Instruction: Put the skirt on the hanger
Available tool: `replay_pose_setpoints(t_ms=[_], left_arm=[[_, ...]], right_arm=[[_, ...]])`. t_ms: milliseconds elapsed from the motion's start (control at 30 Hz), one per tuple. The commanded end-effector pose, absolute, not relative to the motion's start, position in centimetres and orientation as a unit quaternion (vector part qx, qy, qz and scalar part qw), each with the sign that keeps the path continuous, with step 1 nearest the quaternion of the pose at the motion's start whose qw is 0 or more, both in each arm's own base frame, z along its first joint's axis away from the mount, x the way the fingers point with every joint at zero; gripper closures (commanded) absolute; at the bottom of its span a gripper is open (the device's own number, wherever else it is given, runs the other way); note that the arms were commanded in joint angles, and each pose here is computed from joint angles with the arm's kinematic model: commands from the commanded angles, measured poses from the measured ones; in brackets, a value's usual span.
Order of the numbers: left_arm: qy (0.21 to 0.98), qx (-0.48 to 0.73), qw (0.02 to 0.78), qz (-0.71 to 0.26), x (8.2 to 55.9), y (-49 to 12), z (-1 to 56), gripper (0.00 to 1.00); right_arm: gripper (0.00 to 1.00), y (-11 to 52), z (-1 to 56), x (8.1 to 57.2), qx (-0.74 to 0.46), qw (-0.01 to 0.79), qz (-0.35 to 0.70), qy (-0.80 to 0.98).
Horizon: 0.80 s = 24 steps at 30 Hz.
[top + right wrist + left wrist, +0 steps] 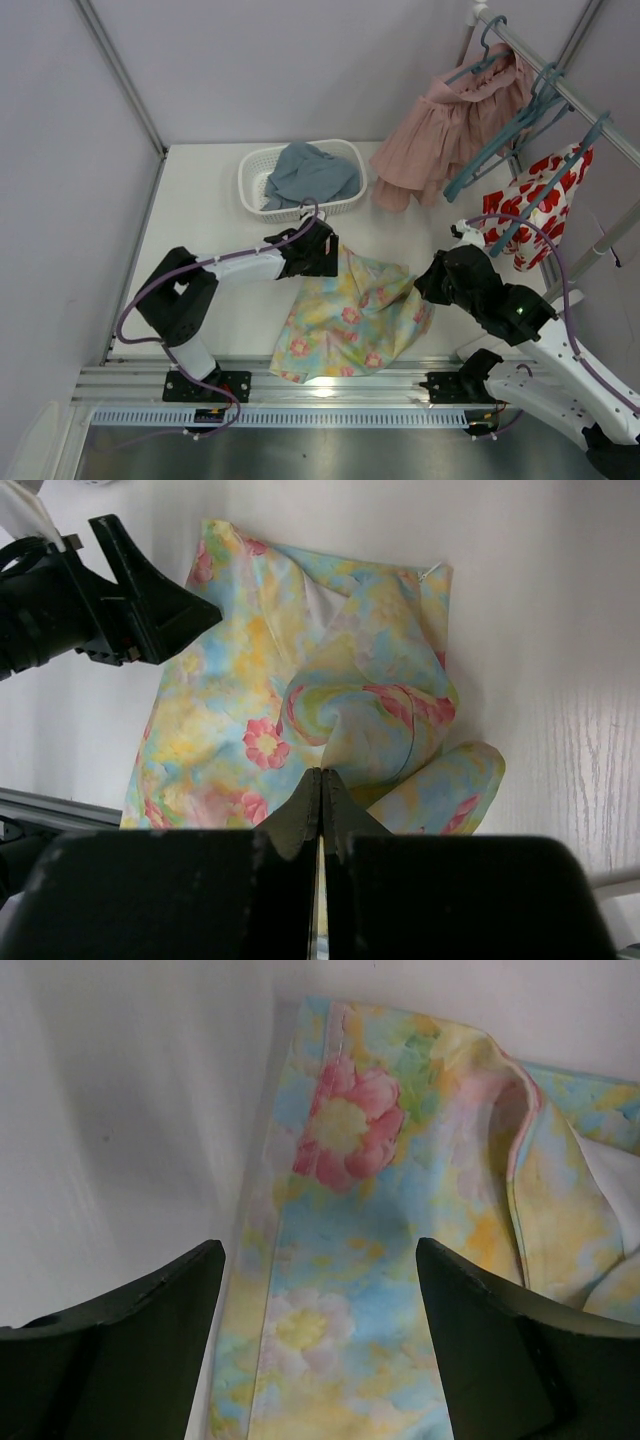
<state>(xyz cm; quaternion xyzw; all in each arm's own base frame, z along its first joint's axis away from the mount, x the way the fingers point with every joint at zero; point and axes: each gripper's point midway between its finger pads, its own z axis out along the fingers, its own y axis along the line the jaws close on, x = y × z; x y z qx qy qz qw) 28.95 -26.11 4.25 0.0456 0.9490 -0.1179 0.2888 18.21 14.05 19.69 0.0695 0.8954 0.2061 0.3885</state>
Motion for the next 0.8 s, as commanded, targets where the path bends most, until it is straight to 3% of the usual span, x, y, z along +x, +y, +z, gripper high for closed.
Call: replay_pose_setpoints(t_ms=[0,67,167,333,433,467,767], left_arm=[[0.945,0.024,0.307,-0.115,31.2,-27.1,4.6,0.18],[0.945,0.018,0.309,-0.107,31.4,-26.8,4.2,0.21],[0.938,0.006,0.325,-0.120,32.0,-26.6,4.6,0.42],[0.940,-0.014,0.318,-0.124,31.9,-25.7,3.6,0.62],[0.941,-0.029,0.321,-0.106,31.7,-24.4,3.4,0.84],[0.939,-0.036,0.327,-0.101,31.8,-23.8,3.6,1.00],[0.911,-0.105,0.392,-0.073,31.3,-17.5,8.8,1.00]], right_arm=[[1.00,14.4,20.0,18.6,0.062,0.395,0.218,0.890],[1.00,14.3,19.9,18.7,0.064,0.395,0.218,0.890],[1.00,14.5,20.0,18.8,0.063,0.397,0.224,0.888],[1.00,14.9,18.9,19.3,0.067,0.390,0.226,0.890],[1.00,15.0,18.1,19.5,0.067,0.380,0.219,0.896],[1.00,14.9,17.8,19.6,0.067,0.377,0.213,0.899],[0.96,15.9,18.4,20.9,0.052,0.396,0.223,0.889]])
